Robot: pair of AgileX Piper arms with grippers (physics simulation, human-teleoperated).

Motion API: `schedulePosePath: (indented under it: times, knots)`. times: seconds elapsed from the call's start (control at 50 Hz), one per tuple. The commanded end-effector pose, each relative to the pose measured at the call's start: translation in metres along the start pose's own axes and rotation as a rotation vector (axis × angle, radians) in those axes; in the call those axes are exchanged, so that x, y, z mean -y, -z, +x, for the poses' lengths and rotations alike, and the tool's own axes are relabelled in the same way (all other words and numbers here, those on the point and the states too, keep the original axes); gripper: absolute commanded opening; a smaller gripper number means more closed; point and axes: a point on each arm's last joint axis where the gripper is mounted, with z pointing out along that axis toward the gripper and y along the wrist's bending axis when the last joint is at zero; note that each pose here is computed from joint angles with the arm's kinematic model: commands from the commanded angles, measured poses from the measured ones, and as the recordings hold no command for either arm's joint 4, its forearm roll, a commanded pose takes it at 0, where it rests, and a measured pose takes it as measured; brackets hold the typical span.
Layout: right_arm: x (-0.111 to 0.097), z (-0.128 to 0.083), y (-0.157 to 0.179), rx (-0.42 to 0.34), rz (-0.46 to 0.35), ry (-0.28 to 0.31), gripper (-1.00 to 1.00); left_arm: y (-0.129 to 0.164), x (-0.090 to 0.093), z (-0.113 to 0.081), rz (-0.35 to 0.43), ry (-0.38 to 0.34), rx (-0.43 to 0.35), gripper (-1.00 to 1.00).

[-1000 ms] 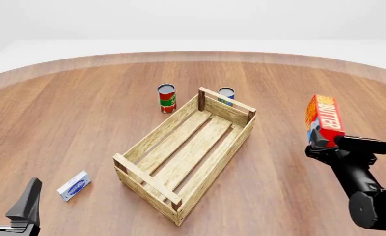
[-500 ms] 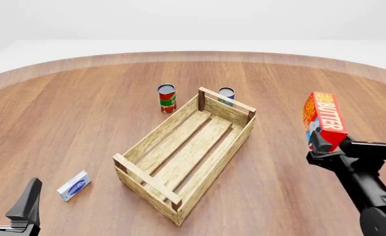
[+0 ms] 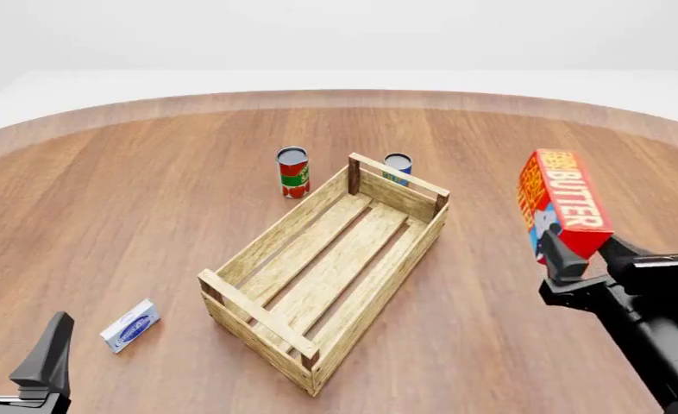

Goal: Pick up the butter and put it in the tray.

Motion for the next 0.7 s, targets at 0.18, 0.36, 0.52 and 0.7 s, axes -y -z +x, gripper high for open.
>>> schedulePosePath:
  times: [0.18,0.36,0.52,0.7]
  knots:
    - [-0.019,-0.033,0.022,0.061,-0.12,0.031,-1.0,0.0,0.0,0.0,0.0,0.0,0.0,1.0]
    - [-0.027,-0.044,0.024,0.069,-0.173,0.056,-1.0,0.0,0.0,0.0,0.0,0.0,0.0,1.0]
    - [-0.033,-0.05,0.024,0.075,-0.208,0.065,-1.0,0.0,0.0,0.0,0.0,0.0,0.0,1.0]
    - [-0.04,-0.058,0.022,0.085,-0.245,0.075,-1.0,0.0,0.0,0.0,0.0,0.0,0.0,1.0]
